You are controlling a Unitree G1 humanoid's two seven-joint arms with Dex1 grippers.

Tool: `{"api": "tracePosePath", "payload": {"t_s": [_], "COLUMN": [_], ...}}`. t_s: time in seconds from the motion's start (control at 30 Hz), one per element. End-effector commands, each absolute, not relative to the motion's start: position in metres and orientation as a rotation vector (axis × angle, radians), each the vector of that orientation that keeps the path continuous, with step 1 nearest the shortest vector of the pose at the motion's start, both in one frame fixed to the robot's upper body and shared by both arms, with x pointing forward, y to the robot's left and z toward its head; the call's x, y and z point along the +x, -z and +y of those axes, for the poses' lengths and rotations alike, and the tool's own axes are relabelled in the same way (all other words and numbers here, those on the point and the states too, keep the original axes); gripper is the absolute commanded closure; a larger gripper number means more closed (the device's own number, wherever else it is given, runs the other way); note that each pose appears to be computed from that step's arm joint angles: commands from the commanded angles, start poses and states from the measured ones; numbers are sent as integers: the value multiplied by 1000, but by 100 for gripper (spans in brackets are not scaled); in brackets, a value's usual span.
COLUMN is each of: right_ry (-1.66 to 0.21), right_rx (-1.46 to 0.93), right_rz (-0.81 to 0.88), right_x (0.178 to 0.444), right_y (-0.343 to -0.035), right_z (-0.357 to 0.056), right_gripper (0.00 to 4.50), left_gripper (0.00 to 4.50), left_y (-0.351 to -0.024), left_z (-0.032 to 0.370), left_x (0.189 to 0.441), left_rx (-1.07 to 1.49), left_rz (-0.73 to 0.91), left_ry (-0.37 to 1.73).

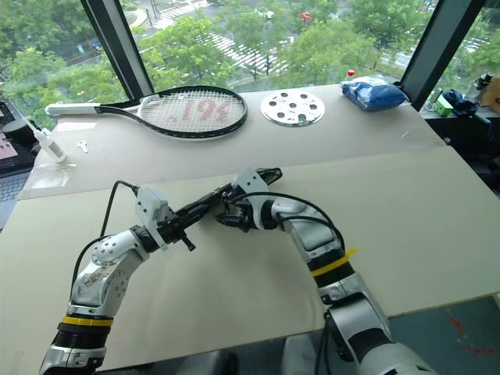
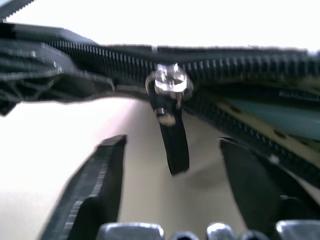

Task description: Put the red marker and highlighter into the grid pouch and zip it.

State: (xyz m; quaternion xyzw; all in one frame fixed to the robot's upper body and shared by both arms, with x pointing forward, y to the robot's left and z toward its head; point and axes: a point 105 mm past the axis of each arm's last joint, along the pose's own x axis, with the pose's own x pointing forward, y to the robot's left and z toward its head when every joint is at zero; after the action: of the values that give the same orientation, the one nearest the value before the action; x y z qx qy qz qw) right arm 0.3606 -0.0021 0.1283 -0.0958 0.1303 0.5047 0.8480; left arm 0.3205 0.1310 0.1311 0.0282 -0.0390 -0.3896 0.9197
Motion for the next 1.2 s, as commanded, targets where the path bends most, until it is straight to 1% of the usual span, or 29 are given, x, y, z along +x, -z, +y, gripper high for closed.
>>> {"api": "tracePosePath", "payload": {"t_s": [0.03,0.1,0.2,0.23,0.4,0.5,0.53,0.63,0.67,0.77,0.83,0.87,0.9,1.0,1.1,1.13,1.17,1.2], "right_ry": [-1061,-1072,-1090,-1089,-1032,-1004,-973,-805,-779,-780,-802,-818,-829,-869,-841,-848,-856,-880], "right_rx": [-220,-218,-225,-229,-278,-331,-344,-432,-451,-374,-360,-357,-342,-282,-221,-189,-167,-139], "right_rz": [193,188,186,187,212,238,246,264,265,299,305,308,304,278,272,277,280,278], "right_x": [365,363,360,359,363,360,362,380,382,380,377,375,373,369,371,369,367,362], "right_y": [-149,-152,-152,-152,-151,-151,-152,-154,-155,-156,-153,-151,-151,-156,-161,-163,-165,-169], "right_z": [2,2,-3,-8,-42,-78,-90,-142,-151,-162,-161,-159,-156,-146,-153,-156,-157,-162], "right_gripper": [280,349,441,447,447,447,447,447,447,447,384,370,326,220,124,81,56,21], "left_gripper": [450,450,450,450,450,450,450,450,450,450,450,450,450,450,450,450,450,450], "left_y": [-142,-141,-141,-141,-142,-142,-141,-140,-140,-140,-140,-140,-140,-141,-141,-141,-141,-141], "left_z": [127,127,127,127,129,130,130,130,130,131,131,131,131,130,129,128,127,125], "left_x": [319,319,319,320,321,321,321,320,321,322,324,324,324,324,324,324,324,323], "left_rx": [72,70,67,67,67,67,67,65,65,67,70,70,71,73,75,77,78,81], "left_rz": [-127,-127,-129,-130,-134,-133,-132,-129,-129,-128,-129,-130,-131,-132,-133,-133,-134,-134], "left_ry": [814,814,809,806,797,794,793,795,795,793,792,793,794,799,811,816,819,834]}}
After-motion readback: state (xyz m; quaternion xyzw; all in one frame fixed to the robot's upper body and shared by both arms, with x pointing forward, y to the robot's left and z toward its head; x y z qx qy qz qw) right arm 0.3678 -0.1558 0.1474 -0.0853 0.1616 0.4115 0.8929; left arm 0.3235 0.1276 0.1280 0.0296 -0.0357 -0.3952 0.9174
